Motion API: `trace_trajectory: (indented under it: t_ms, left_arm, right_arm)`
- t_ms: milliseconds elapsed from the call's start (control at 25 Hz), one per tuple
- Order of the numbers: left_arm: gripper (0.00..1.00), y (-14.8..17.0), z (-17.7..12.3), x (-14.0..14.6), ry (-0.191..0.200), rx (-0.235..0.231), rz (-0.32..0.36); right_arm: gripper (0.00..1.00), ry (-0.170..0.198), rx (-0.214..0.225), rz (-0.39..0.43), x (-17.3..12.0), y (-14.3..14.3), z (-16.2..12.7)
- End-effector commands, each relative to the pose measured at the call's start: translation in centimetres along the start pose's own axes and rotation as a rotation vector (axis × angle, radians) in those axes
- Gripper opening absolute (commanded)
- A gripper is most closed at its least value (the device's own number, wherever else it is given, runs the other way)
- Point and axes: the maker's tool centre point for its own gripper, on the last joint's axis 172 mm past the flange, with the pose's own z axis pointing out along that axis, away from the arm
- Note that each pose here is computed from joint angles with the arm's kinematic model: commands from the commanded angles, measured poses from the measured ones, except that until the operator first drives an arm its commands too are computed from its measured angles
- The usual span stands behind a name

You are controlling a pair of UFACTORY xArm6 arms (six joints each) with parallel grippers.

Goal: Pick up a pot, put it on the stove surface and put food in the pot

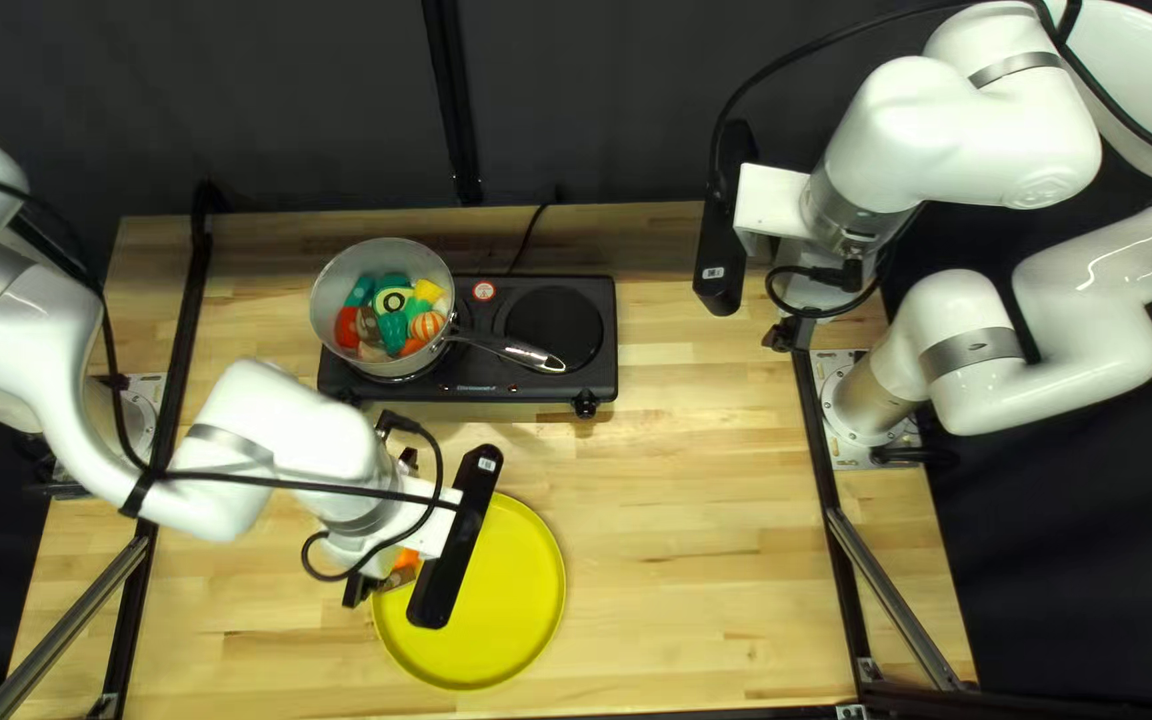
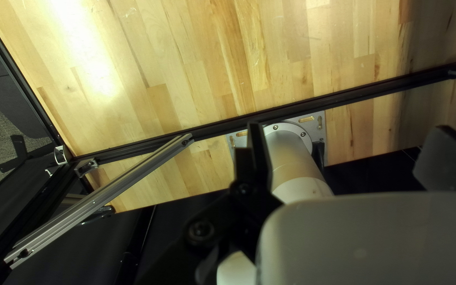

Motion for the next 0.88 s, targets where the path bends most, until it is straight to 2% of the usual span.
trace_trajectory:
  t_ms: [40,120,200,320,440,600,880]
  left_arm:
    - [1.0,0.0,0.0,0.0,0.0,0.0,-0.001]
    - [1.0,-1.1,2.0,1.2,-0.064,0.011,0.02]
    - [1.0,-2.4,4.0,2.2,-0.106,0.018,0.03]
    - [1.0,-3.6,5.9,3.3,-0.13,0.031,0.037]
    - [1.0,-3.9,7.1,4.3,-0.129,0.037,0.06]
    - [1.0,-4.0,7.4,3.8,-0.055,0.017,0.111]
    - [1.0,-4.0,7.4,3.8,-0.055,0.017,0.111]
  right_arm:
    - [1.0,0.0,0.0,0.0,0.0,0.0,0.0]
    - [1.0,0.0,0.0,0.0,0.0,0.0,0.0]
    - [1.0,0.0,0.0,0.0,0.0,0.0,0.0]
    - [1.0,0.0,0.0,0.0,0.0,0.0,0.0]
    - [1.0,0.0,0.0,0.0,0.0,0.0,0.0]
    - [1.0,0.0,0.0,0.0,0.0,0.0,0.0]
    - [1.0,0.0,0.0,0.0,0.0,0.0,0.0]
